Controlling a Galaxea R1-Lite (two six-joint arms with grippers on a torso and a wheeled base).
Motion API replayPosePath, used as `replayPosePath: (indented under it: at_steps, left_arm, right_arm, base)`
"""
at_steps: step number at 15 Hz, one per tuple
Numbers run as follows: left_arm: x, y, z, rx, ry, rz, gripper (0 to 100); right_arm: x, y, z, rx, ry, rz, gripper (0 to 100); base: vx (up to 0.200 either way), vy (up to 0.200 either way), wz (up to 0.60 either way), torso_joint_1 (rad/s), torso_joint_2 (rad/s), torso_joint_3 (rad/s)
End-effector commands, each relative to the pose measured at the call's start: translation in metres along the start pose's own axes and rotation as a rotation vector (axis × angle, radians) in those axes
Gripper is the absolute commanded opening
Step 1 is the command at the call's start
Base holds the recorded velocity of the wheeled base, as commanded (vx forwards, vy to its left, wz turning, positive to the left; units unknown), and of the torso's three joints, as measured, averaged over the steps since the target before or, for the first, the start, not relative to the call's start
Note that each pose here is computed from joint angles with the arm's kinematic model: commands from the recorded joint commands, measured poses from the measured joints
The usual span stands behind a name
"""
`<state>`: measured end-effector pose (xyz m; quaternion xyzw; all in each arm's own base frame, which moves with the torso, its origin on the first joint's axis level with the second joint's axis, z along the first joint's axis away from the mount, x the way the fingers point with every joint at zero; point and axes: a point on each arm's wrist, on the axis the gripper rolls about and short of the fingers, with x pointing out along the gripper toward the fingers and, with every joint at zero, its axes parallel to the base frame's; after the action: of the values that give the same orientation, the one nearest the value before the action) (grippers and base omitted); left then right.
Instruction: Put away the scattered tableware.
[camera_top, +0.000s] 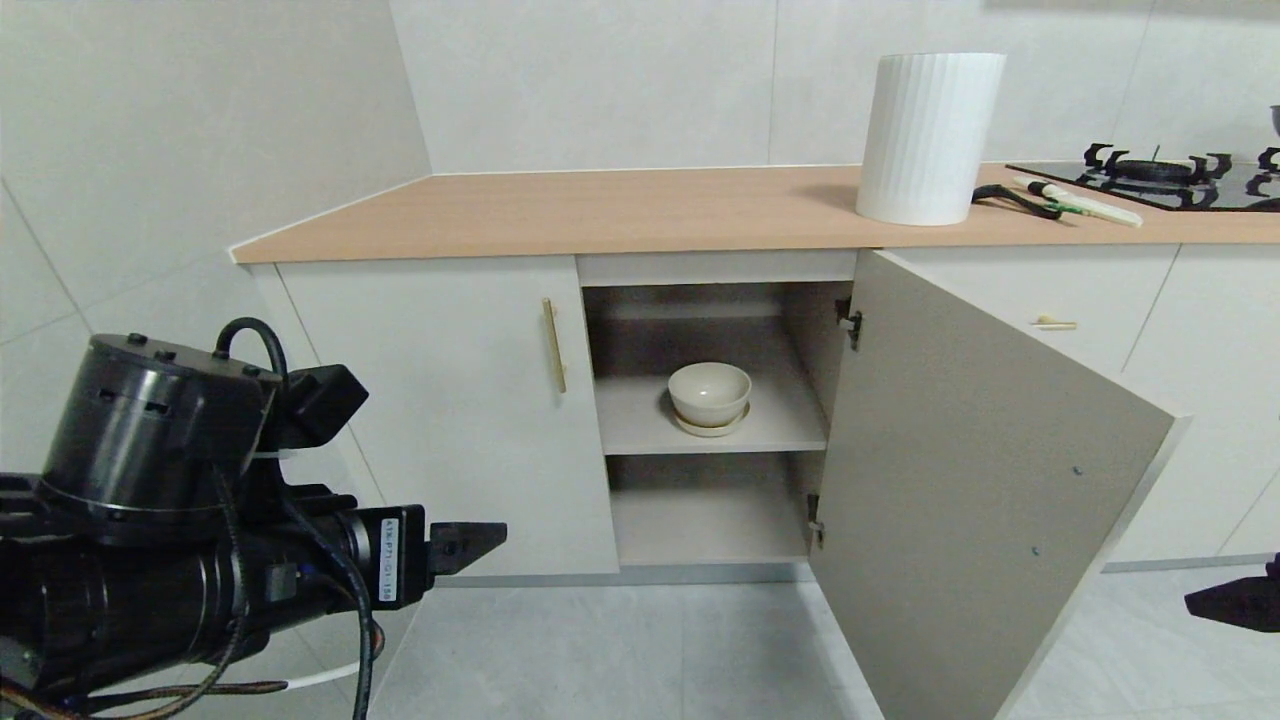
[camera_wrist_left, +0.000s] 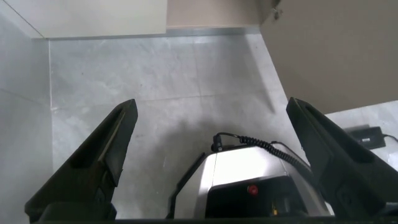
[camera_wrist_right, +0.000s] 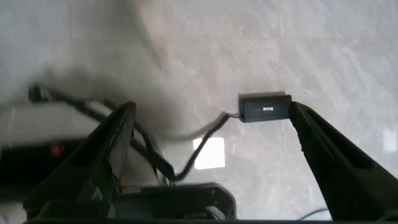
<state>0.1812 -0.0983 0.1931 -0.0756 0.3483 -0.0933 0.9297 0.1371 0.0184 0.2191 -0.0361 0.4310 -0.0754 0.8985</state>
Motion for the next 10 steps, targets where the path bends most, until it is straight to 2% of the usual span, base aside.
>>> replayPosePath:
  at_steps: [1, 2, 3, 7, 10]
  left_arm:
    - [0.001, 0.000, 0.000, 0.000, 0.001, 0.001, 100]
    - [0.001, 0.000, 0.000, 0.000, 0.001, 0.001, 100]
    - [0.001, 0.000, 0.000, -0.002, 0.001, 0.001, 100]
    - [0.001, 0.000, 0.000, -0.003, 0.001, 0.002, 100]
    - [0.001, 0.000, 0.001, -0.003, 0.000, 0.001, 100]
  right_arm:
    - [0.010, -0.011, 0.014, 0.085, -0.010, -0.052, 100]
    - [0.012, -0.012, 0.017, 0.101, -0.024, -0.059, 100]
    - [0.024, -0.018, 0.031, 0.168, -0.085, -0.088, 100]
    - [0.040, -0.023, 0.049, 0.275, -0.150, -0.088, 100]
    - [0.047, -0.022, 0.055, 0.298, -0.134, -0.069, 100]
  base:
    - [0.000, 0.000, 0.00, 0.000, 0.00, 0.000]
    - [0.000, 0.000, 0.00, 0.000, 0.00, 0.000]
    - [0.000, 0.000, 0.00, 0.000, 0.00, 0.000]
    - [0.000, 0.000, 0.00, 0.000, 0.00, 0.000]
    - [0.000, 0.000, 0.00, 0.000, 0.00, 0.000]
